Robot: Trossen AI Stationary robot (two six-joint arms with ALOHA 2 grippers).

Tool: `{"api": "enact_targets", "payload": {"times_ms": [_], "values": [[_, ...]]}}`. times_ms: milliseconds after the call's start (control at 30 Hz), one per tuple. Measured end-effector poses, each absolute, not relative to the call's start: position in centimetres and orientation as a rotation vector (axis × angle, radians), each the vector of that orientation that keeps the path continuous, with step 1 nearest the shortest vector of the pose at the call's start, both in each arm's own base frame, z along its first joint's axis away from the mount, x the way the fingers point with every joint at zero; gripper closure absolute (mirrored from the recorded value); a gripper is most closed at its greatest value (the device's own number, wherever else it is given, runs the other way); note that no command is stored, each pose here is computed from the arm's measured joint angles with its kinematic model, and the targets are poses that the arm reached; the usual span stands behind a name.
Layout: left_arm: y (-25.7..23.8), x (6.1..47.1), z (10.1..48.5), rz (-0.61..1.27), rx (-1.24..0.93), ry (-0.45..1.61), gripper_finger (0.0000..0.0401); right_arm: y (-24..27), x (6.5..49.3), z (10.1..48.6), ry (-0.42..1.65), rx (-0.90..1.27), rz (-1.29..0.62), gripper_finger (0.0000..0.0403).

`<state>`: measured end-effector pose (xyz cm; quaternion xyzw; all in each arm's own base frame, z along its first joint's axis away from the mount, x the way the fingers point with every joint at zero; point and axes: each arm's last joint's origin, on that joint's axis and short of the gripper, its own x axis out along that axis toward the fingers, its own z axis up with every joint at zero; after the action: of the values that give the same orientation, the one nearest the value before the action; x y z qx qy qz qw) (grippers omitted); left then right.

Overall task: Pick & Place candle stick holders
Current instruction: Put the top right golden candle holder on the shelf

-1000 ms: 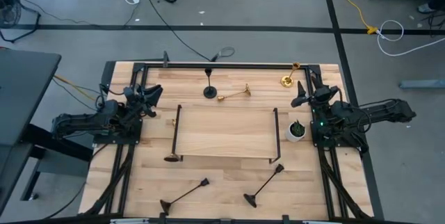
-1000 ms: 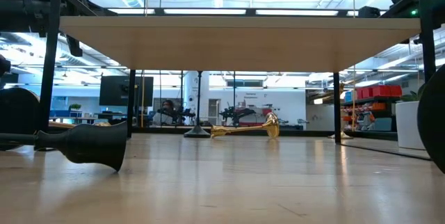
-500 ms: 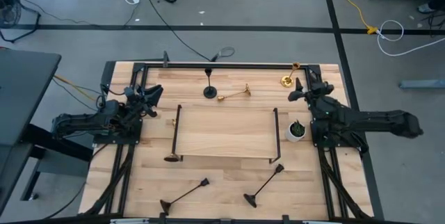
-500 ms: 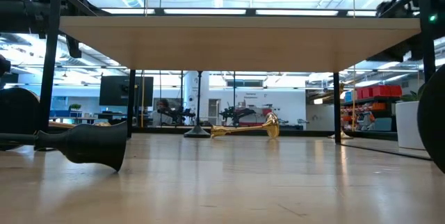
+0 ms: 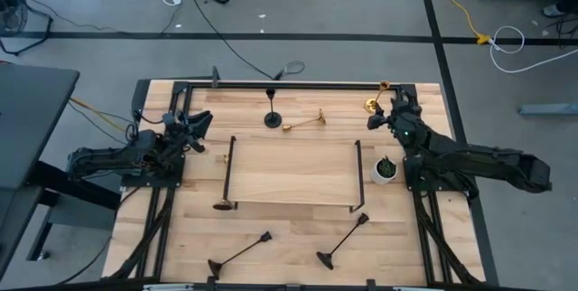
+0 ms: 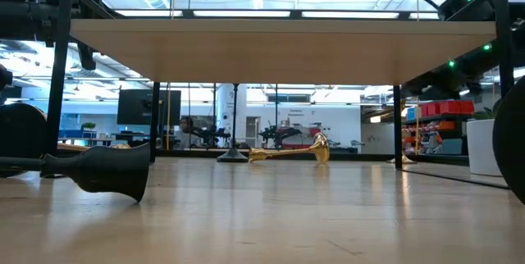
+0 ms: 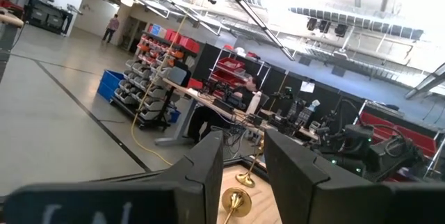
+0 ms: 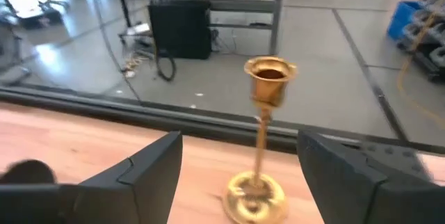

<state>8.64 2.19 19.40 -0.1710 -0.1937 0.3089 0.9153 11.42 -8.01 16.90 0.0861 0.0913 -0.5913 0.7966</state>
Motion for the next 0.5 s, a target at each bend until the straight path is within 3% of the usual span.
{"api": "enact_targets", "payload": {"times_ms": [500], "values": [[2.2,8.7,19.3,0.641,-0.349,-0.388,0.0293,-11.3,12.3,14.9,0.283,0.187,-1.323,0.0119]]}}
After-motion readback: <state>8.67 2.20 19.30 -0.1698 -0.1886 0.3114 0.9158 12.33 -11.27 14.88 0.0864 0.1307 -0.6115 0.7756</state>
